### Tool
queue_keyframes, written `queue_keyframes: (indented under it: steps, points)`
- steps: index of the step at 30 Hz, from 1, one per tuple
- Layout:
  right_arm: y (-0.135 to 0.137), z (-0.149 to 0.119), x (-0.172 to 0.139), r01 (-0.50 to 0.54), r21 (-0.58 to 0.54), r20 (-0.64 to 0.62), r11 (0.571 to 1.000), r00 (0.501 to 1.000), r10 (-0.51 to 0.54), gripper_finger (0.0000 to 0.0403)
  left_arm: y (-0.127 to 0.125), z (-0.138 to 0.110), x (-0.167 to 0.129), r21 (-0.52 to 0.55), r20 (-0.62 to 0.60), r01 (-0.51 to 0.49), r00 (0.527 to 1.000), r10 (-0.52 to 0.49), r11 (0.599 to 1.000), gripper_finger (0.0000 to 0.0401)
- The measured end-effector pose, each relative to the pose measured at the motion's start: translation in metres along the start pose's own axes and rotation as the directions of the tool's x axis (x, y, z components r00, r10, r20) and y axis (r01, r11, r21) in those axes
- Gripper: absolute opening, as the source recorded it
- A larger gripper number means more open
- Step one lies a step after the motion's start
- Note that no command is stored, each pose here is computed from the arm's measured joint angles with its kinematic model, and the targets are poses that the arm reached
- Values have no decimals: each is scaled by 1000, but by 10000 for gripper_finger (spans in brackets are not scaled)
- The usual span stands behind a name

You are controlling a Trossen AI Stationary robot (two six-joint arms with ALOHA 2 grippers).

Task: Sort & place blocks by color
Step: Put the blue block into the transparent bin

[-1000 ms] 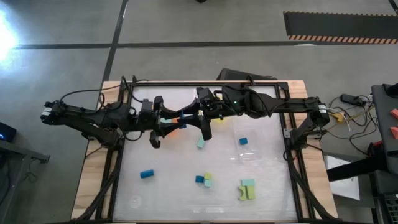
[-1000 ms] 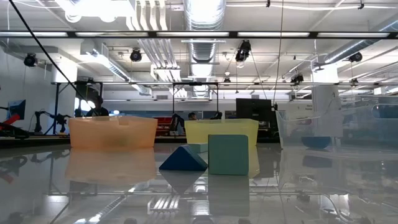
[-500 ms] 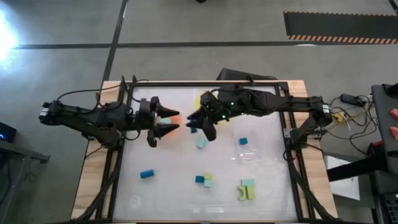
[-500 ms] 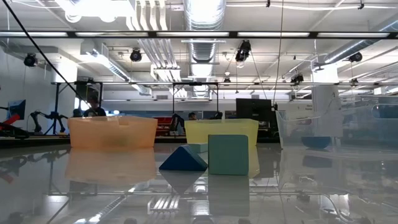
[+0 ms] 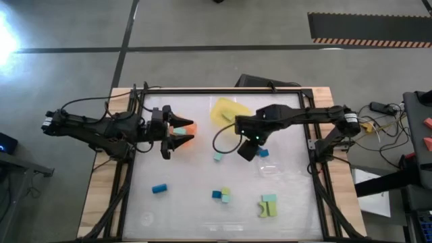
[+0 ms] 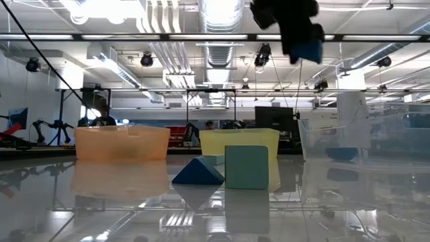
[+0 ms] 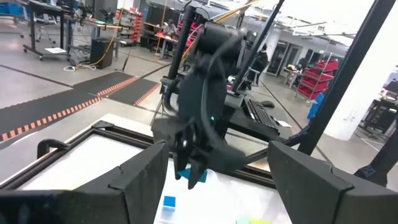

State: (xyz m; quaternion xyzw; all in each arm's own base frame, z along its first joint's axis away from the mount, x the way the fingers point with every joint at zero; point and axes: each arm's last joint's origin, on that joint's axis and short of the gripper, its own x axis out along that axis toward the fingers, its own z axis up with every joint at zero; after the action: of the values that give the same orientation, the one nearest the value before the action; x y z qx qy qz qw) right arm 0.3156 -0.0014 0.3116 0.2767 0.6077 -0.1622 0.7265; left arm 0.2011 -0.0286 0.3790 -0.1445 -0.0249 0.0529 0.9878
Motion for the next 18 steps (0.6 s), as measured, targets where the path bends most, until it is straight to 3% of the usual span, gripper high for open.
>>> queue_keyframes:
  steps: [10,18]
  points:
    - [-42,-37,67,137,207,-134,969,985,-111,121,0,-1,1,0,-3,-1,1000,1,1000,258]
    - [-76,-63,93,268,392,-176,880,961,-214,121,0,-1,1,1,-4,-3,1000,3,1000,258]
